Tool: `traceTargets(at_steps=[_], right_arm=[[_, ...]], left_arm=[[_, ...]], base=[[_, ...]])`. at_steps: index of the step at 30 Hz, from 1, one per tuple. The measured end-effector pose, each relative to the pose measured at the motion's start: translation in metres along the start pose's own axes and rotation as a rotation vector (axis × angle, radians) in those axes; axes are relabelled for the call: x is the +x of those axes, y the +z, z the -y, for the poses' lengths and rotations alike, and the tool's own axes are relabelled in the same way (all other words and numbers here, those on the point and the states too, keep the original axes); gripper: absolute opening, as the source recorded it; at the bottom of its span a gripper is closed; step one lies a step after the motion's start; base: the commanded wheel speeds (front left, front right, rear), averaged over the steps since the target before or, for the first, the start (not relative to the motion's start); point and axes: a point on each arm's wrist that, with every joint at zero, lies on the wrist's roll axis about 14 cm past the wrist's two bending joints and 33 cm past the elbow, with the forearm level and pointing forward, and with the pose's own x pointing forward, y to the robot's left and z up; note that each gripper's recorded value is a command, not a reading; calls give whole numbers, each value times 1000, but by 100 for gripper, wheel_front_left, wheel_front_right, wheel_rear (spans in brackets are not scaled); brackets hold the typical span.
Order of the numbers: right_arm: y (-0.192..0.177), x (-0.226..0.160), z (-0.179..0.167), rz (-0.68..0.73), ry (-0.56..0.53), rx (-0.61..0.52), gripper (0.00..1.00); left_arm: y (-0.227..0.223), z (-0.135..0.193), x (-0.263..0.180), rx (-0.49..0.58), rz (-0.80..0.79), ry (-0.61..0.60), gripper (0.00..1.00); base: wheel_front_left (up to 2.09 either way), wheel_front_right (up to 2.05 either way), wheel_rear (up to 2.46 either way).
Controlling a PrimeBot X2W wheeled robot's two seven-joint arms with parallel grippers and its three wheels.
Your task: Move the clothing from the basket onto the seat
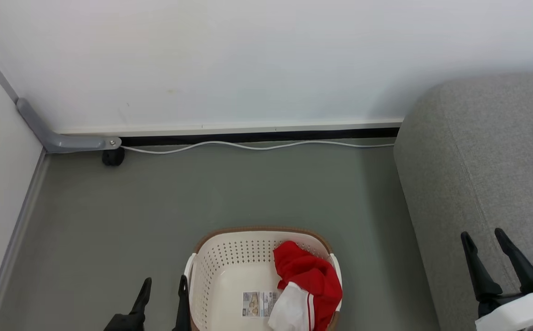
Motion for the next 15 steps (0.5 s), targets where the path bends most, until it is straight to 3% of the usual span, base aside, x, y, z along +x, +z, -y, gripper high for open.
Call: traceTargets(at_steps=[15], right_arm=[[12, 50, 21, 15, 36, 0, 100]], left_arm=[[-21, 43, 63, 37, -75, -26, 100]], base=[[0, 0, 0]])
